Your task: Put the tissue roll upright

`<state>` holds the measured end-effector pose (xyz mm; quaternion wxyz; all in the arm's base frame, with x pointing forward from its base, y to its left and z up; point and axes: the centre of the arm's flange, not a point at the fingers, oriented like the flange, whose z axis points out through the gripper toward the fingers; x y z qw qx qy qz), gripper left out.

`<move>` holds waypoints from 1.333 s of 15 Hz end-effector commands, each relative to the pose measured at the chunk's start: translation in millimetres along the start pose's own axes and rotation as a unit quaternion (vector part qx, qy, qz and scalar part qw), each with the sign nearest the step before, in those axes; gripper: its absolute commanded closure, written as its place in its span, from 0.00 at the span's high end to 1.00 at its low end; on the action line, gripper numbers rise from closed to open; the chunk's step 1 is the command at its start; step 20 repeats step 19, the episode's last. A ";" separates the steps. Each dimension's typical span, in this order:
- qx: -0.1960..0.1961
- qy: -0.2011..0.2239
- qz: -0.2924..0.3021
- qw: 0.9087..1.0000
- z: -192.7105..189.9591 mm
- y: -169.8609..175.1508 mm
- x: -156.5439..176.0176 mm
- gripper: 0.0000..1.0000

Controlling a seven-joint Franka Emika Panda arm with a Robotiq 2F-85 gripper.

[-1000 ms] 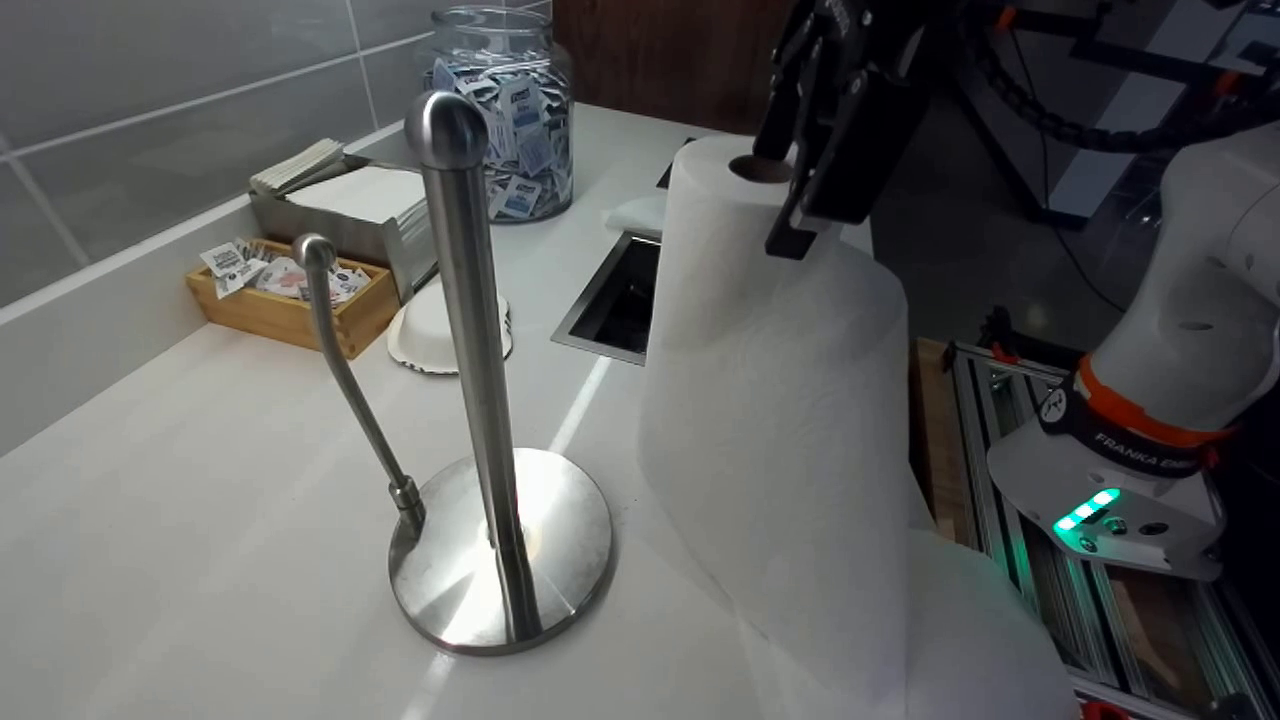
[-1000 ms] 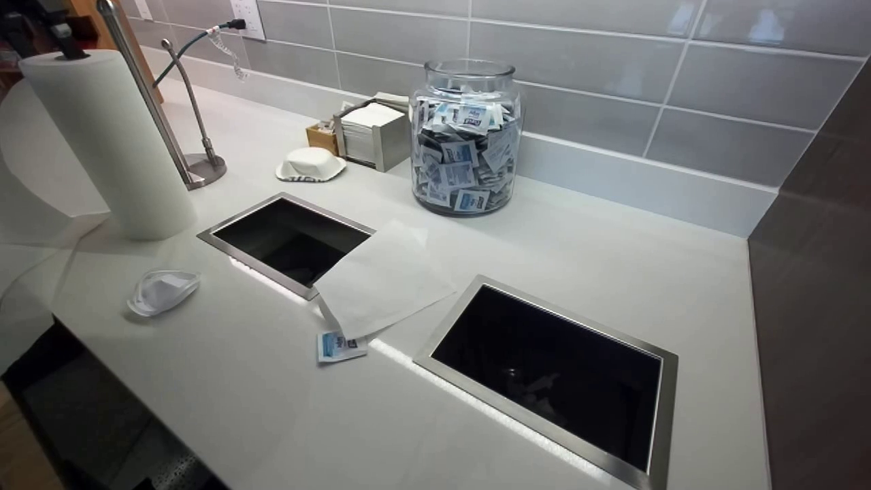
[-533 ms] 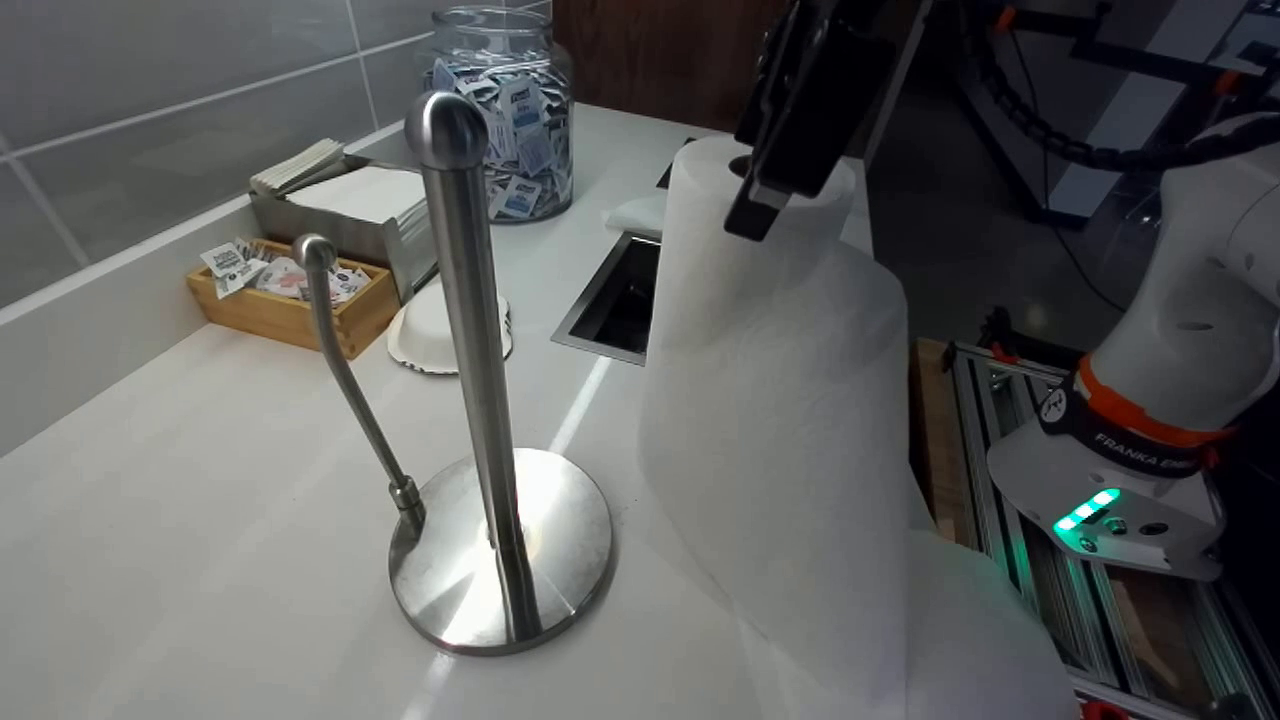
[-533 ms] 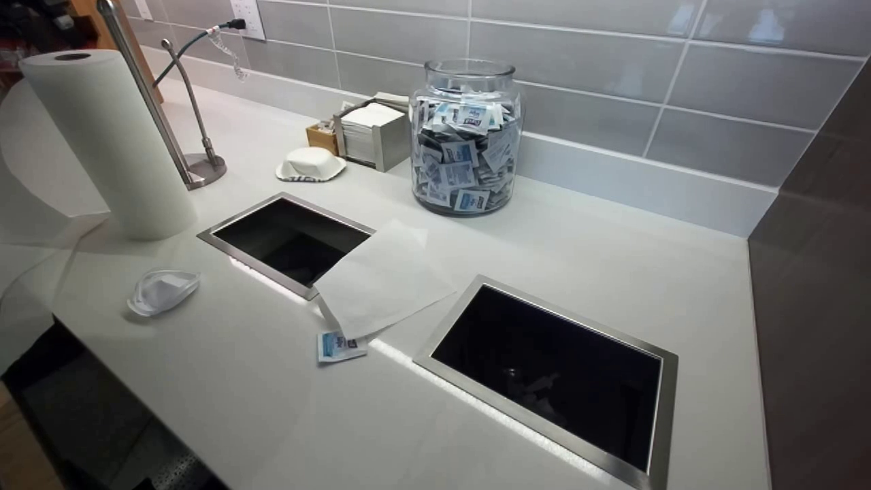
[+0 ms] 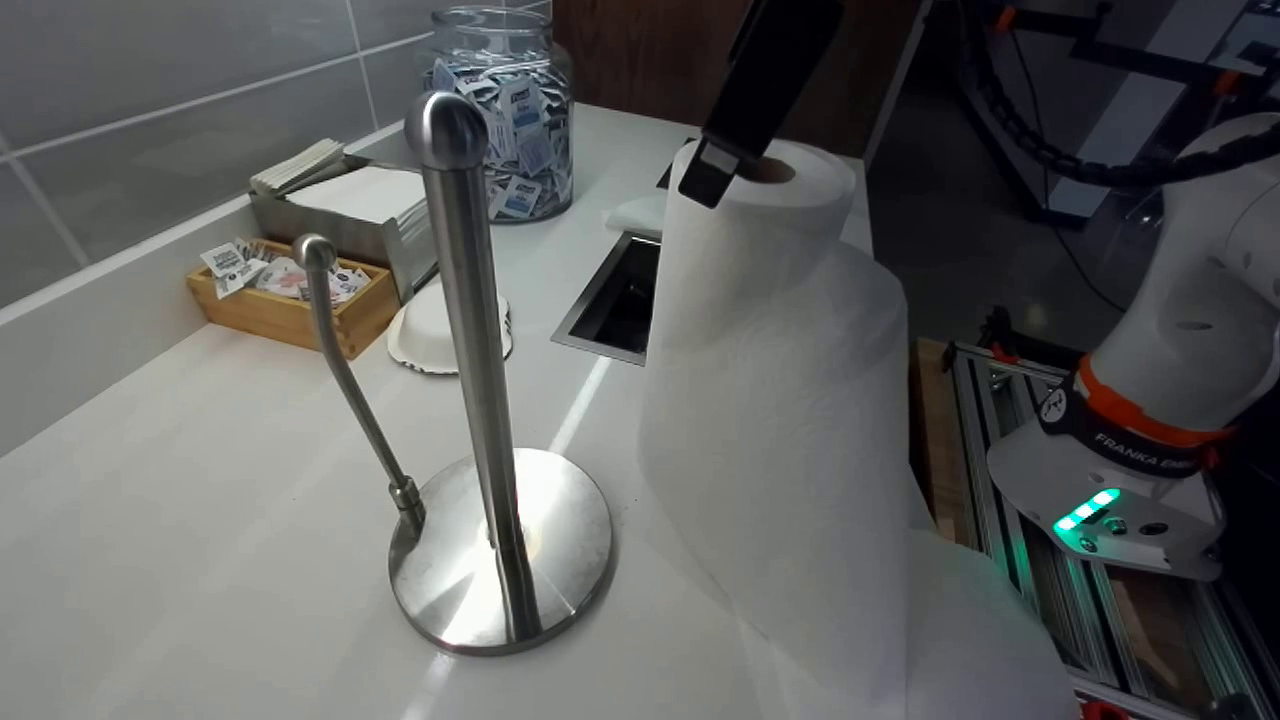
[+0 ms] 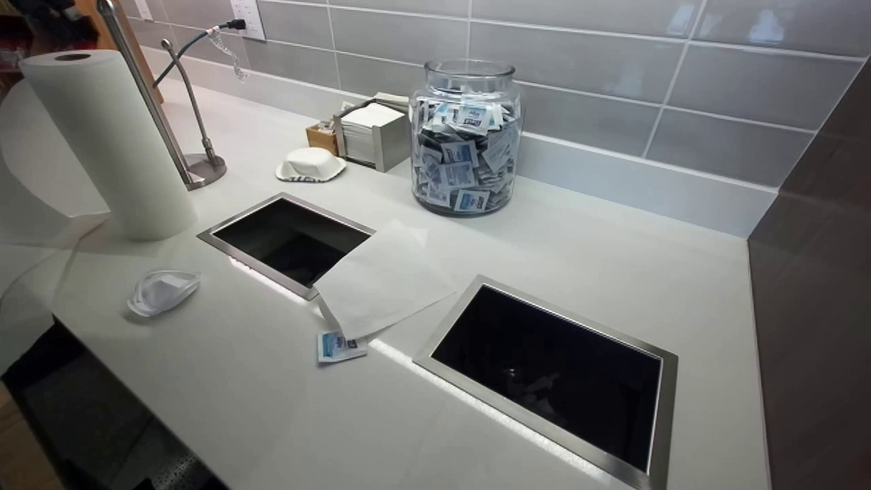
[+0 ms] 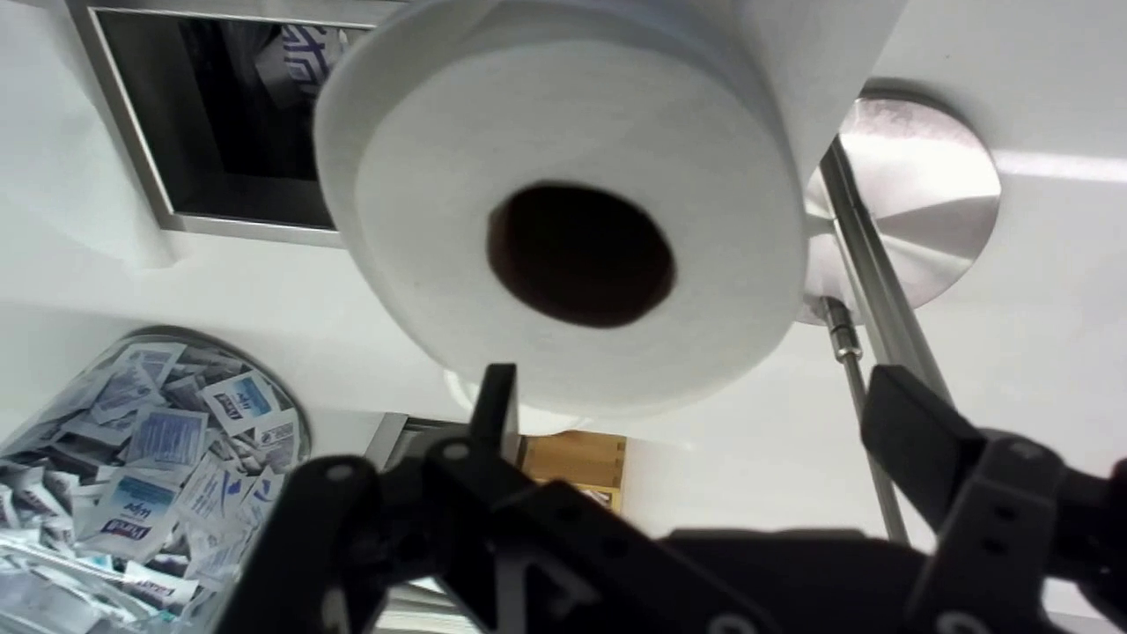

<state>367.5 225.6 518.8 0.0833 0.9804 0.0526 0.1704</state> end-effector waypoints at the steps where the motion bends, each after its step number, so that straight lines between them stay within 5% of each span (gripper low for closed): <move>1: -0.061 0.027 0.005 0.998 0.6 3.9 -6.9 1.00; 4: -0.091 0.041 -0.002 0.995 -0.2 7.7 -5.8 1.00; 6: -0.068 0.034 -0.007 0.997 -0.1 7.0 1.5 1.00; 20: -0.072 0.037 -0.009 0.997 -1.4 7.5 1.4 1.00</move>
